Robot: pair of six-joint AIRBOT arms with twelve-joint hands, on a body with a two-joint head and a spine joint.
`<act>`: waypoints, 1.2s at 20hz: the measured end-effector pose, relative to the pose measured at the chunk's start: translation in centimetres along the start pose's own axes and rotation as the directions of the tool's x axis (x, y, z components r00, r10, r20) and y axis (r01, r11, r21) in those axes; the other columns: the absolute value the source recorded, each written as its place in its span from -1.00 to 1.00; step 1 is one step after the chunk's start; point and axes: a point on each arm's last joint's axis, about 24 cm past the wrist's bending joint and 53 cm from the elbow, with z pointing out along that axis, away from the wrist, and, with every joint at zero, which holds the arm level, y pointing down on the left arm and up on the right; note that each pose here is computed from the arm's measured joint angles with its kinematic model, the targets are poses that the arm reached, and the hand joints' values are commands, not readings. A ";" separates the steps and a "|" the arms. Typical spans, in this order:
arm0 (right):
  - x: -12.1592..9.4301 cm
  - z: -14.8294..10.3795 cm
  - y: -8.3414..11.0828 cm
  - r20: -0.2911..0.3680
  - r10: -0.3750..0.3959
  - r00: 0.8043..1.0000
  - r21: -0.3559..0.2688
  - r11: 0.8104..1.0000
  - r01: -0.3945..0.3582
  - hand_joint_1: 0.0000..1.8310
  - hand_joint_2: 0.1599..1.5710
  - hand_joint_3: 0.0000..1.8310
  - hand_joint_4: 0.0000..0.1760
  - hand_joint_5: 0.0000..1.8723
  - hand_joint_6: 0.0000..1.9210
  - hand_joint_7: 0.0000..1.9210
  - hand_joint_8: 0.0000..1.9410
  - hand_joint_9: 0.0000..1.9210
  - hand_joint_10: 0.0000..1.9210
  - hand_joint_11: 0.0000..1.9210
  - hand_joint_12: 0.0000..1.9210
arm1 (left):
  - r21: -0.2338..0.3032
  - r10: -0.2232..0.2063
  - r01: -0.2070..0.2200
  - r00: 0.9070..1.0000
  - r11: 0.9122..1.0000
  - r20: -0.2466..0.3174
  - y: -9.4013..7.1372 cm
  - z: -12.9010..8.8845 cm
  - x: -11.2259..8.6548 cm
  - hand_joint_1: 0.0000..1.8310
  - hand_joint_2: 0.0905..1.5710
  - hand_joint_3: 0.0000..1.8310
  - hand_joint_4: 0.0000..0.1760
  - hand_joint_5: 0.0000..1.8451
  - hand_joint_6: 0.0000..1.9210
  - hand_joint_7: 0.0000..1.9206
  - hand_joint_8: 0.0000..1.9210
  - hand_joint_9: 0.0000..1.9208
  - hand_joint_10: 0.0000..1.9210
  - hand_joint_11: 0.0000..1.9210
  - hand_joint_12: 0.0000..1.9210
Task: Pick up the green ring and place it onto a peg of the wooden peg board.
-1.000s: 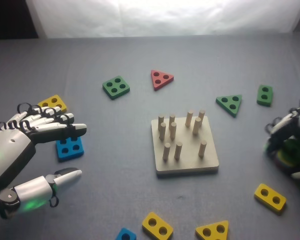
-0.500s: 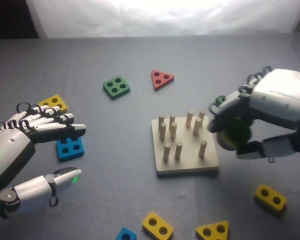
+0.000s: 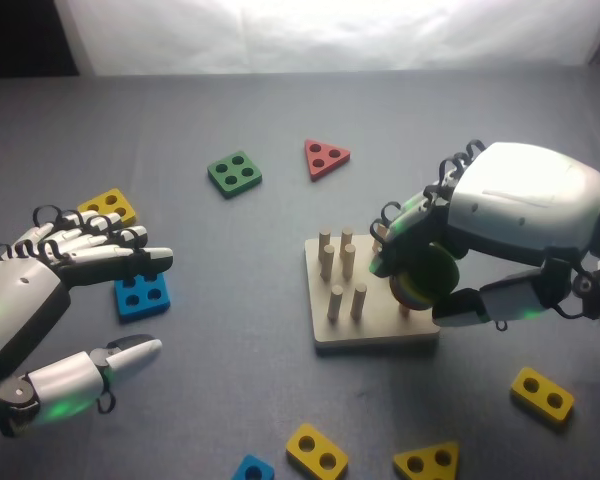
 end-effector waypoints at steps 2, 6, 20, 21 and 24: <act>0.0 0.0 -0.1 0.001 0.001 1.000 0.005 1.000 -0.001 0.34 0.38 -1.00 -1.00 0.07 -0.07 -0.07 0.29 0.02 0.33 -0.02 0.48 | 0.003 -0.001 0.001 1.000 1.000 -0.002 -0.1 0.0 0.0 -0.15 0.47 -1.00 -0.65 -0.35 -1.00 -0.61 -1.00 -0.80 -1.00 -1.00 -0.64; 0.0 0.0 -0.2 -0.002 0.004 1.000 0.008 1.000 -0.004 0.36 0.37 -1.00 -1.00 0.12 -0.21 -0.06 0.33 0.00 0.29 -0.04 0.48 | 0.002 -0.001 0.001 1.000 1.000 0.000 0.0 0.0 0.0 -0.13 0.46 -1.00 -0.69 -0.34 -1.00 -0.60 -1.00 -0.81 -1.00 -1.00 -0.64; 1.8 0.7 -0.8 -0.043 0.000 0.999 0.020 1.000 0.000 0.50 0.36 -1.00 -1.00 -0.01 -0.02 -0.03 0.06 -0.01 0.31 -0.14 0.33 | 0.004 -0.004 0.004 1.000 1.000 0.000 -0.1 0.0 0.0 -0.15 0.45 -1.00 -0.57 -0.32 -1.00 -0.58 -1.00 -0.78 -1.00 -1.00 -0.53; 1.8 0.7 -0.8 -0.043 0.001 0.999 0.020 1.000 0.000 0.40 0.36 -1.00 -1.00 0.07 -0.18 -0.01 0.22 -0.01 0.19 -0.13 0.41 | 0.003 -0.005 0.005 1.000 1.000 0.001 -0.1 0.0 0.0 -0.17 0.46 -1.00 -0.66 -0.32 -1.00 -0.59 -1.00 -0.79 -1.00 -1.00 -0.57; 1.8 0.7 -0.8 -0.043 0.001 0.999 0.020 1.000 0.000 0.36 0.37 -1.00 -1.00 0.11 -0.28 -0.06 0.35 -0.08 0.18 -0.17 0.57 | 0.004 -0.005 0.005 1.000 1.000 0.001 -0.1 0.0 0.0 -0.11 0.44 -1.00 -0.79 -0.31 -1.00 -0.58 -1.00 -0.78 -1.00 -1.00 -0.56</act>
